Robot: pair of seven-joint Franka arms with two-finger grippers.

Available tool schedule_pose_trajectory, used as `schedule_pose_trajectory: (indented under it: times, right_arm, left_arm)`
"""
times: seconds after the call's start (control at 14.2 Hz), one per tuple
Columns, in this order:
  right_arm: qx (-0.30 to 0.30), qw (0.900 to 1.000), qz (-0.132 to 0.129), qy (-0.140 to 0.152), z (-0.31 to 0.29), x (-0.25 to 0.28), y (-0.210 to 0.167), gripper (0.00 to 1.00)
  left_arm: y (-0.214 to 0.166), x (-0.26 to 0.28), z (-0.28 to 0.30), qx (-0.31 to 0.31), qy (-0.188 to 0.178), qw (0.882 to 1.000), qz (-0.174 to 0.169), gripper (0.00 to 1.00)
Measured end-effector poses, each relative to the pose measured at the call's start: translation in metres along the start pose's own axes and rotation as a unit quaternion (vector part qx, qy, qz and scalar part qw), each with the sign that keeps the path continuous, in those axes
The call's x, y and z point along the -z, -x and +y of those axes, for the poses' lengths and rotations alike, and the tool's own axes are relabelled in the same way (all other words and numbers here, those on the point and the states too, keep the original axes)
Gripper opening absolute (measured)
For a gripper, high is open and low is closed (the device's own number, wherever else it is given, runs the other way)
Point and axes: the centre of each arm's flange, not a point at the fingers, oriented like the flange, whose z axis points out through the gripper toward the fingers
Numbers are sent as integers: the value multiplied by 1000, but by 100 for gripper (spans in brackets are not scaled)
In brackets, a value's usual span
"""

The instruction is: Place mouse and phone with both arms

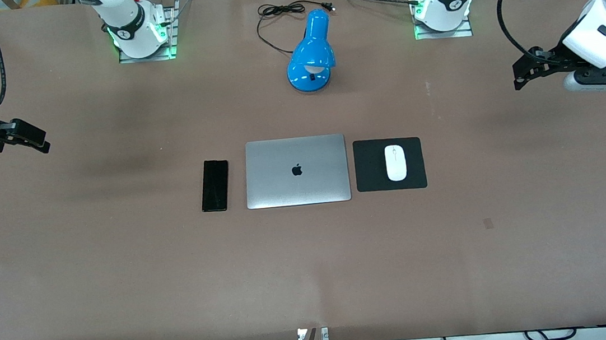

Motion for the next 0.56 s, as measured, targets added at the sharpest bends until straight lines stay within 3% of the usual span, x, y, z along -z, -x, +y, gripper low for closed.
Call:
schedule_pose_trajectory:
  times: [0.56]
  right_arm:
    - [13, 1000, -2, 0, 1, 0, 0, 100]
  left_arm:
    - [-13, 3, 1, -3, 1, 1000, 6, 100]
